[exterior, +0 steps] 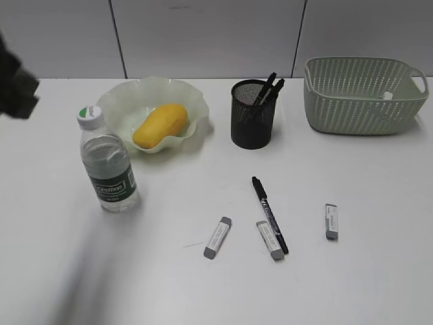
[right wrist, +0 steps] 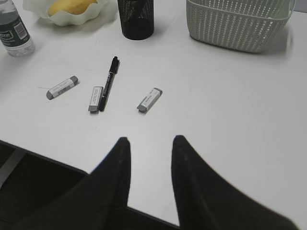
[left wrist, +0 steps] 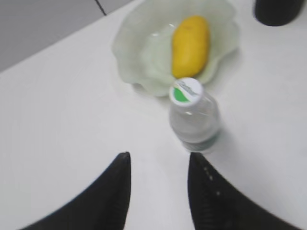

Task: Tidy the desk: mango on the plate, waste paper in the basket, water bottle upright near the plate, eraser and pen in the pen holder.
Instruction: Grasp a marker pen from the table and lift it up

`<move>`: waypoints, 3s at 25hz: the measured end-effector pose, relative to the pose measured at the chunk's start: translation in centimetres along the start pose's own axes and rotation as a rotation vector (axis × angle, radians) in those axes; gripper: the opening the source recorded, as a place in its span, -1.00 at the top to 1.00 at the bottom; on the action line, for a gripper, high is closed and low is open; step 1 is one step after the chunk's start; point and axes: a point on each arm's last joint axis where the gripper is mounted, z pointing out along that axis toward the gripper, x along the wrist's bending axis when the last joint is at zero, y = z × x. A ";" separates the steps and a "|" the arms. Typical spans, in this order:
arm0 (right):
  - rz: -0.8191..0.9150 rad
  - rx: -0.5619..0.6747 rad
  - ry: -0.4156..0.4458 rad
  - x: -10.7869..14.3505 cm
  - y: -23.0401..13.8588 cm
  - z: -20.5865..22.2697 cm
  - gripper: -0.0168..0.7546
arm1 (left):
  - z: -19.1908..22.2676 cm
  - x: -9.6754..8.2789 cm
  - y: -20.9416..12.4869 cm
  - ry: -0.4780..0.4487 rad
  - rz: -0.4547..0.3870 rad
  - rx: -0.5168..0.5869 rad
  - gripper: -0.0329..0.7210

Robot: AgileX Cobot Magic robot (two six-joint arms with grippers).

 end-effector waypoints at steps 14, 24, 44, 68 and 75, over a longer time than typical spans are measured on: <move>0.000 0.000 0.000 0.0 0.0 0.0 0.32 | -12.9 3.0 -16.9 -0.254 -0.246 -0.324 -0.40; -0.005 0.002 0.000 0.0 0.1 0.1 0.33 | -12.5 2.4 -18.2 -0.295 -0.222 -0.296 -0.43; 0.075 0.692 -0.020 1.6 7.0 33.4 -0.38 | -13.6 2.0 -19.2 0.119 -0.526 -0.298 -0.29; 0.062 0.966 0.010 4.7 1.2 44.6 0.63 | -13.6 2.0 -19.2 0.118 -0.526 -0.299 -0.19; 0.023 0.269 0.065 4.4 10.1 37.5 0.63 | -13.6 2.0 -19.2 0.118 -0.525 -0.298 -0.11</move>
